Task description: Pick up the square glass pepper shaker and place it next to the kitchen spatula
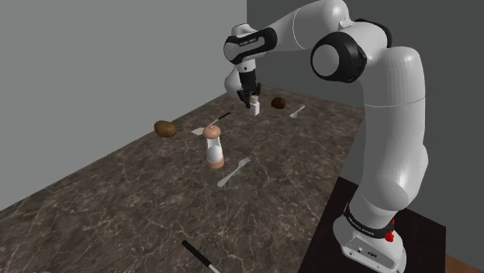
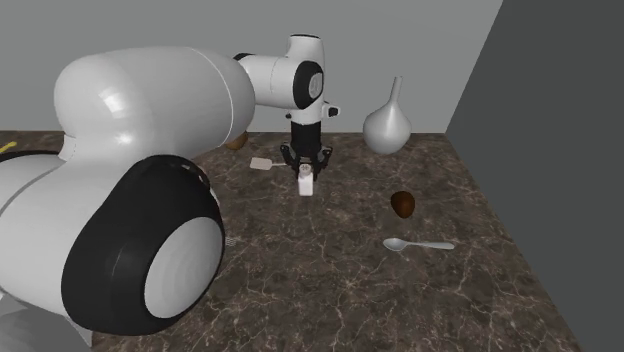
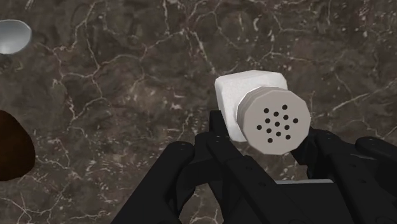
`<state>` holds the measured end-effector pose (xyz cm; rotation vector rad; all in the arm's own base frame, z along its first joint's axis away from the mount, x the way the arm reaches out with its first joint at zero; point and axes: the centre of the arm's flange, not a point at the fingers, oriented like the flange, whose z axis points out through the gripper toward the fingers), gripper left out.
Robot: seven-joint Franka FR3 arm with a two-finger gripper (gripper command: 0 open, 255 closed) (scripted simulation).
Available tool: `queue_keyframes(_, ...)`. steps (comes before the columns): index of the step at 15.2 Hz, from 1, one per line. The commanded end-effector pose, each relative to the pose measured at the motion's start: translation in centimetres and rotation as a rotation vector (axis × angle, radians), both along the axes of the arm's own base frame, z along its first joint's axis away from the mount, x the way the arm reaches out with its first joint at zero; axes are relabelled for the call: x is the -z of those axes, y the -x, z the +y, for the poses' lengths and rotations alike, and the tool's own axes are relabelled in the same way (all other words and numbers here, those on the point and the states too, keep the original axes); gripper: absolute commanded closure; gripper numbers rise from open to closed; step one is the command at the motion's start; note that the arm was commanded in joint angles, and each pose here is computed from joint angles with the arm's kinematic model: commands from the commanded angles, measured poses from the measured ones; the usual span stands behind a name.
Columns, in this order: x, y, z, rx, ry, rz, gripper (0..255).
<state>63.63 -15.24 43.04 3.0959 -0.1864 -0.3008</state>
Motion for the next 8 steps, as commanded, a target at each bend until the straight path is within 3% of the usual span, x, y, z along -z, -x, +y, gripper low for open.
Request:
queue_keyframes(1, -1.0, 0.0, -0.1, 0.000, 0.000, 0.000, 255)
queue_keyframes(8, -4.7, 0.0, -0.1, 0.000, 0.000, 0.000, 255)
